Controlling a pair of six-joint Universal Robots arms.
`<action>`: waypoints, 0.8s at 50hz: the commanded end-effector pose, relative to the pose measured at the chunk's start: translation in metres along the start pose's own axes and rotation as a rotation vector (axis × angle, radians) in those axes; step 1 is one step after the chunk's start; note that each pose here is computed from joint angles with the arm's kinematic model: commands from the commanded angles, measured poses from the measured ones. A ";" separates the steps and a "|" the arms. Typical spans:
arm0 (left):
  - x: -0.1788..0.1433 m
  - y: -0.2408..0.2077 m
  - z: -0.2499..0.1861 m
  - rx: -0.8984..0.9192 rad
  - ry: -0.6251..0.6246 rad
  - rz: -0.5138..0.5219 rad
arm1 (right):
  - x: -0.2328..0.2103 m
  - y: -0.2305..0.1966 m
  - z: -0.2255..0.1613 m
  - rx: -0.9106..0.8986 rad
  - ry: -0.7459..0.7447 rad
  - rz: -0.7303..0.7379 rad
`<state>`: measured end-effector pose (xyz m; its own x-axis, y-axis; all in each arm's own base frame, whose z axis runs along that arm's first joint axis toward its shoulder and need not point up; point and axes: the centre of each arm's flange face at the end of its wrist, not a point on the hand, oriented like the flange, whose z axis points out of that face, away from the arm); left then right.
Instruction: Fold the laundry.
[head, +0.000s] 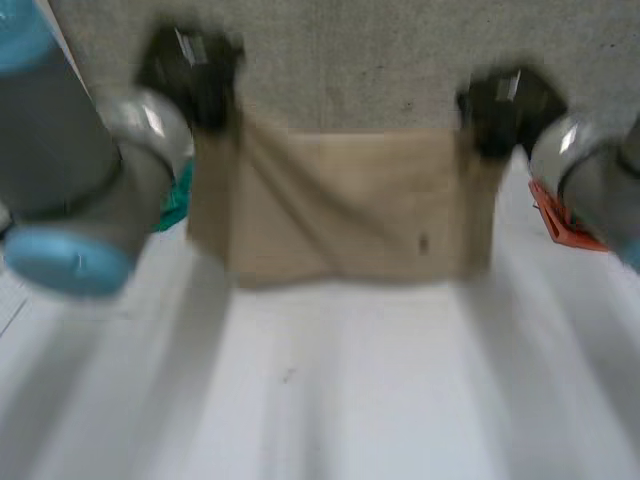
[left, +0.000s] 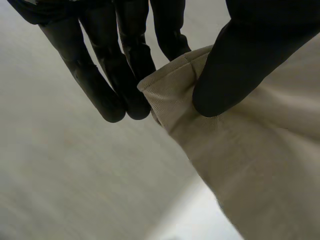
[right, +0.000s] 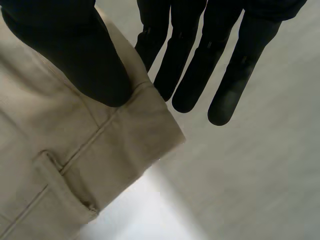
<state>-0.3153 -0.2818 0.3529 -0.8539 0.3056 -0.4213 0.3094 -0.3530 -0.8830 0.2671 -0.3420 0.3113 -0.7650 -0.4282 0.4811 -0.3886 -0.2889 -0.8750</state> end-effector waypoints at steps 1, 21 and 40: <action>-0.069 -0.102 0.018 0.423 -0.235 -0.213 | 0.057 -0.108 0.011 0.549 0.329 0.164; 0.010 0.064 -0.007 -0.123 0.038 -0.235 | -0.033 0.034 0.037 0.129 0.077 0.134; 0.036 0.142 -0.099 -0.589 0.254 -0.088 | -0.098 0.133 -0.040 -0.390 -0.237 -0.010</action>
<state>-0.2787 -0.2589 0.1669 -0.8130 0.5108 -0.2795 0.4146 0.1708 -0.8938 0.2787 -0.3270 0.1221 -0.6747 -0.5862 0.4484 -0.5436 -0.0163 -0.8392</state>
